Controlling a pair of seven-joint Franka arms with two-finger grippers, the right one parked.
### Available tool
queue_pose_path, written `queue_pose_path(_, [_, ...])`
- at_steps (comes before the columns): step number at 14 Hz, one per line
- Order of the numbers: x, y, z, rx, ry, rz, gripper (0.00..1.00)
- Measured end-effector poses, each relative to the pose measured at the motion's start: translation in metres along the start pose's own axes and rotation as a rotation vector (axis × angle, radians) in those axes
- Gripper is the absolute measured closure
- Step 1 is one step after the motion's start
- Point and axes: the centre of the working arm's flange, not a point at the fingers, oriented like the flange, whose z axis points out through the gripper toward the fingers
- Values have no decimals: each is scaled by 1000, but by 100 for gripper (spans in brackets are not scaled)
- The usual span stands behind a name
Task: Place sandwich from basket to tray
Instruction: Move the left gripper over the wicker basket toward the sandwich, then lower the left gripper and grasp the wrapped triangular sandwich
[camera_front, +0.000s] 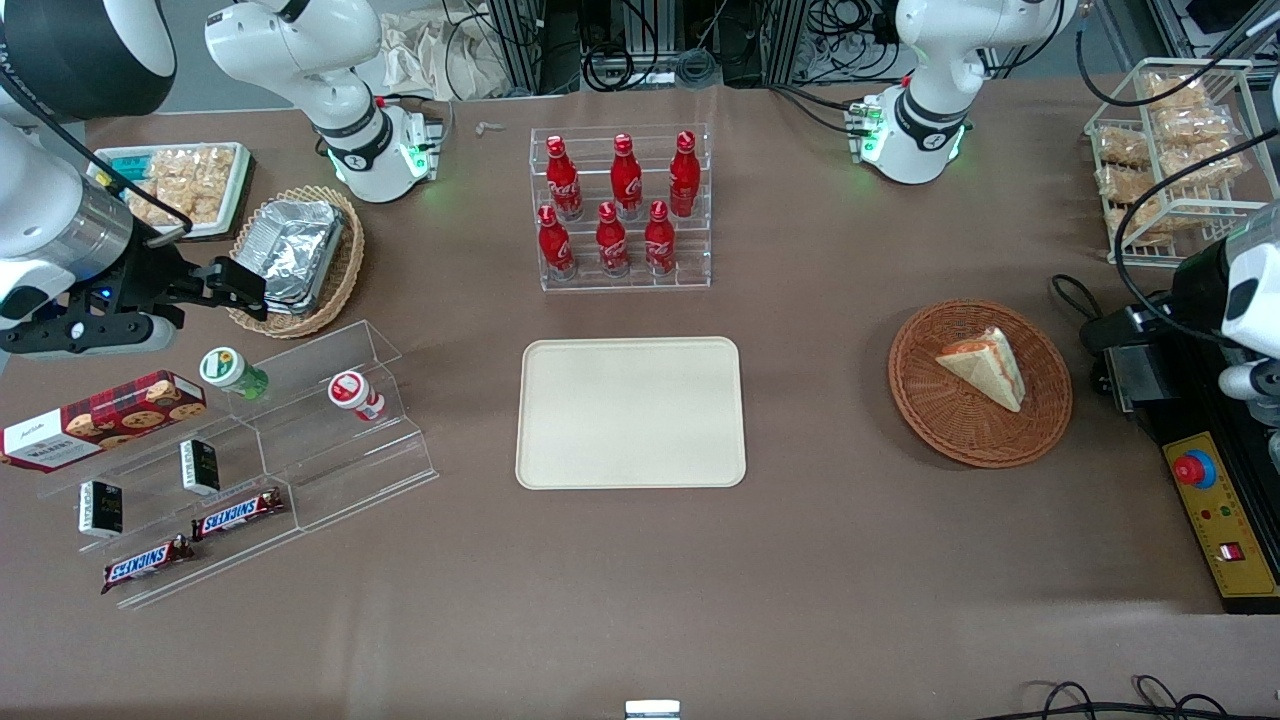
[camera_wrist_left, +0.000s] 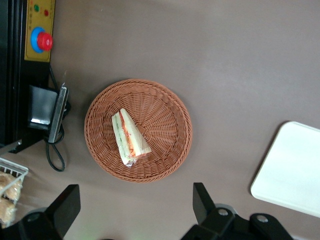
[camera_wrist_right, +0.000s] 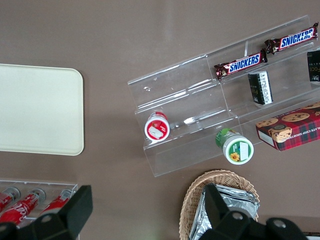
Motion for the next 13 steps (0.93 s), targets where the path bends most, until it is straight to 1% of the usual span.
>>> queue_pose_path(1, [3,-4,10,0,3,-36,0])
queue_pose_path(3, [5,-12,36,3,3,-160,0])
queue_pose_path(5, [5,-24,73,36,-2,-273,0])
queue_pose_path(6, [5,-32,93,41,-1,-320,0])
queue_pose_path(8, [4,-47,136,36,10,-417,0])
queue_pose_path(11, [-9,-55,201,22,27,-495,0])
queue_pose_path(13, [-20,-57,232,10,40,-563,0])
